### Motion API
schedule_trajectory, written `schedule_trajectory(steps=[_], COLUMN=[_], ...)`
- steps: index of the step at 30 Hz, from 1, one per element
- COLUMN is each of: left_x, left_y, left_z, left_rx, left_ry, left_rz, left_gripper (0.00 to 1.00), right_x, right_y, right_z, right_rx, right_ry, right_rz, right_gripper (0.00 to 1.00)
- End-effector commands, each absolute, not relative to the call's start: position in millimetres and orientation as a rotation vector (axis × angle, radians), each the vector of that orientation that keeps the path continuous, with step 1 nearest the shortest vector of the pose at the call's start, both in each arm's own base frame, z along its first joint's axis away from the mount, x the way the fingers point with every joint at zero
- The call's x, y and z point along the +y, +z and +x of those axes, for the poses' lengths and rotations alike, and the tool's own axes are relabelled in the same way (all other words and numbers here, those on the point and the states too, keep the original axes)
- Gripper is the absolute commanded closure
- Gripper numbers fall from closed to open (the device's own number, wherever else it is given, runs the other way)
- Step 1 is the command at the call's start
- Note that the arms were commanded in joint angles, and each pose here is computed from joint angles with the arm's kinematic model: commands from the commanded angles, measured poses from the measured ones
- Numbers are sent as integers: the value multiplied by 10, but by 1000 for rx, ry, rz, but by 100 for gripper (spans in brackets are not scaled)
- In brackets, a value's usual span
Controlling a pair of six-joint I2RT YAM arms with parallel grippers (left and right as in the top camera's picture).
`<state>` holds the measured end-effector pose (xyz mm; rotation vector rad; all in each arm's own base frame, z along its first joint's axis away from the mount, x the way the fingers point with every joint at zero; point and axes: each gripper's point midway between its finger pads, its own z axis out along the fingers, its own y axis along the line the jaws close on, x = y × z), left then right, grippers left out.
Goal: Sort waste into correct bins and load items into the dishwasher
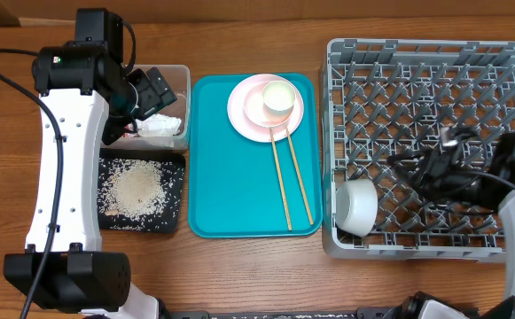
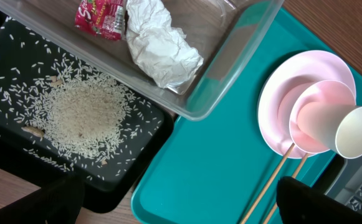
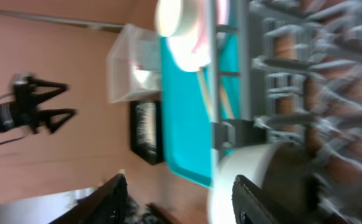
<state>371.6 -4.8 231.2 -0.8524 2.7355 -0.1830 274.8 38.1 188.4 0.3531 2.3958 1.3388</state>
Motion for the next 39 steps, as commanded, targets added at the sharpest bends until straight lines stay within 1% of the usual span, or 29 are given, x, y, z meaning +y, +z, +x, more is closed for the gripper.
schedule_trajectory(steps=[1,8,13,18,22,27,29,30,31,32,39], left_x=[-75,-75,-75,-75,-75,-75,-75,-75,-75,-75,-75], left_y=[2382,2382,2382,2382,2382,2382,2382,2382,2382,2382,2382], left_z=[3729,3729,3729,3729,3729,3729,3729,3729,3729,3729,3729], left_rx=[2717,2717,2717,2717,2717,2717,2717,2717,2717,2717,2717], left_ry=[-194,-194,-194,-194,-194,-194,-194,-194,-194,-194,-194], left_rz=[-839,-839,-839,-839,-839,-839,-839,-839,-839,-839,-839], left_gripper=[0,0,0,0,0,0,0,0,0,0,0], right_x=[90,-158,-254,-158,-73,379,586,676,735,790,930], right_y=[1919,2147,2091,2042,1978,2005,2029,2040,2047,2053,2053], right_z=[2810,2757,2720,2766,2794,2881,2919,2936,2949,2954,2915], right_rx=[2496,2609,2674,2718,2772,2776,2758,2747,2739,2733,2736], right_ry=[1074,813,666,573,396,370,372,369,360,358,373], right_rz=[383,478,540,467,428,199,93,56,35,5,-60], right_gripper=[43,42,41,44,46,48,48,47,29,0,0])
